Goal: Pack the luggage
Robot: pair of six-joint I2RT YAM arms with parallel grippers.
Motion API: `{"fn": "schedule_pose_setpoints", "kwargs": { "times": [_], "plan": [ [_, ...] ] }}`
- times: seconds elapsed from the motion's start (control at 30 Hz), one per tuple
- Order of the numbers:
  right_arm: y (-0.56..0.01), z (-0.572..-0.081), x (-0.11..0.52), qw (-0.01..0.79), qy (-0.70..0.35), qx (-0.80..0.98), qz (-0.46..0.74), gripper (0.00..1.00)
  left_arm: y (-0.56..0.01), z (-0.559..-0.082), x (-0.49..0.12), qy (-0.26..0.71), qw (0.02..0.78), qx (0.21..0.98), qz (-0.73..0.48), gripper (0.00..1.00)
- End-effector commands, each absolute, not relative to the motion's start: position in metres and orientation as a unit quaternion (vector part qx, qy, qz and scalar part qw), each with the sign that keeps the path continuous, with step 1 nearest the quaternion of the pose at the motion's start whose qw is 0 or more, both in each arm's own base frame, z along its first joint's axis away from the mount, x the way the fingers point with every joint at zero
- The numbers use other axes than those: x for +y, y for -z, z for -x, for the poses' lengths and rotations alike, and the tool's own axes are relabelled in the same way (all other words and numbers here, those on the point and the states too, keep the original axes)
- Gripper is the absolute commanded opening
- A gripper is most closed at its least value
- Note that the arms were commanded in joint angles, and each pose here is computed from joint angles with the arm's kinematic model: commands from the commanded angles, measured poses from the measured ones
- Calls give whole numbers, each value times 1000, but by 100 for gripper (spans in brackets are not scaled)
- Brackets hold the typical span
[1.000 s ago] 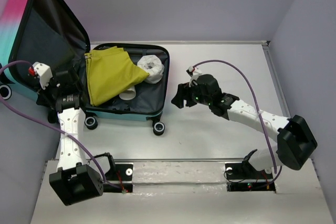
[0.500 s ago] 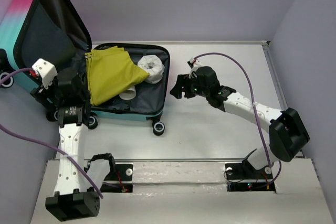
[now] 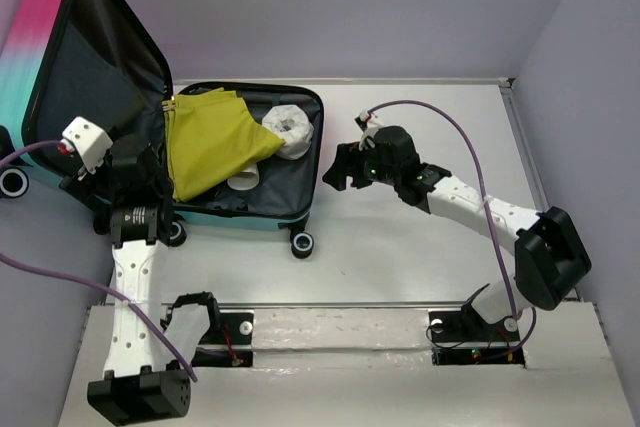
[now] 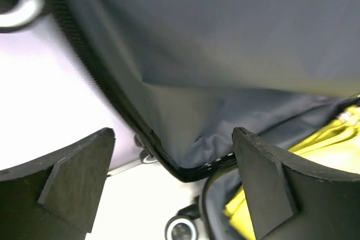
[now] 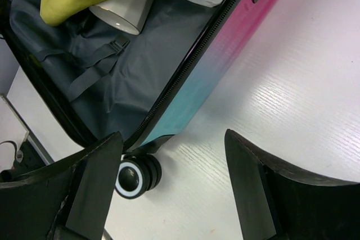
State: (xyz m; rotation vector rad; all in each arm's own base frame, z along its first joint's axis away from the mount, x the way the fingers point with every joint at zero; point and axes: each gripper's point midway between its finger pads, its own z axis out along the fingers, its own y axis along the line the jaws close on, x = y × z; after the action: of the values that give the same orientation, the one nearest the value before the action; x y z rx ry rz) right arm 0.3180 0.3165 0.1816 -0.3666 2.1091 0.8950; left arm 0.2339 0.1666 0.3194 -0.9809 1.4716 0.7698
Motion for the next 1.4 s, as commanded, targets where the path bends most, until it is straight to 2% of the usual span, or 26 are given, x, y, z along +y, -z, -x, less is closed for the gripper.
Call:
{"fn": "schedule_pose_setpoints", "kwargs": {
  "times": [0.0,0.27,0.4,0.57,0.6,0.63,0.67,0.8,0.83,0.87,0.93,1.07,1.1,1.17,1.2,1.33,1.37],
  "plan": [
    [-200,-320,324,414,-366,817,166,79,-343,-222,164,-284,616,576,456,99],
    [-190,-319,325,403,-364,822,170,78,-335,-206,195,-375,569,546,488,89],
    [-191,-324,329,401,-365,823,168,79,-341,-222,200,-373,573,541,489,84],
    [-187,-336,337,399,-362,827,159,80,-349,-243,207,-370,574,546,485,71],
    [-186,-338,339,397,-363,828,160,80,-351,-245,208,-366,578,545,485,65],
    [-189,-340,341,398,-365,826,159,80,-351,-247,208,-361,581,544,486,44],
    [-183,-343,342,394,-362,830,157,79,-351,-249,207,-355,585,543,487,37],
    [-178,-358,341,394,-355,836,138,78,-345,-247,208,-353,586,542,488,26],
    [-178,-364,338,393,-357,838,125,78,-338,-246,208,-357,582,546,487,20],
    [-177,-371,337,391,-357,841,111,78,-336,-245,207,-354,585,546,484,8],
    [-178,-377,339,393,-357,842,100,77,-336,-247,205,-343,592,549,480,6],
    [-174,-389,348,388,-360,844,88,64,-341,-258,190,-297,620,562,460,6],
    [-177,-393,351,390,-362,842,85,54,-346,-260,182,-286,629,565,450,6],
    [-166,-395,355,378,-363,848,84,45,-352,-262,171,-271,641,569,438,6],
    [-165,-396,357,374,-367,848,85,37,-358,-265,155,-252,656,575,419,6],
    [-145,-396,367,344,-377,856,83,33,-380,-277,94,-176,708,587,351,6],
    [-137,-395,369,333,-379,859,84,28,-385,-276,81,-164,716,586,342,6]
  ]
}}
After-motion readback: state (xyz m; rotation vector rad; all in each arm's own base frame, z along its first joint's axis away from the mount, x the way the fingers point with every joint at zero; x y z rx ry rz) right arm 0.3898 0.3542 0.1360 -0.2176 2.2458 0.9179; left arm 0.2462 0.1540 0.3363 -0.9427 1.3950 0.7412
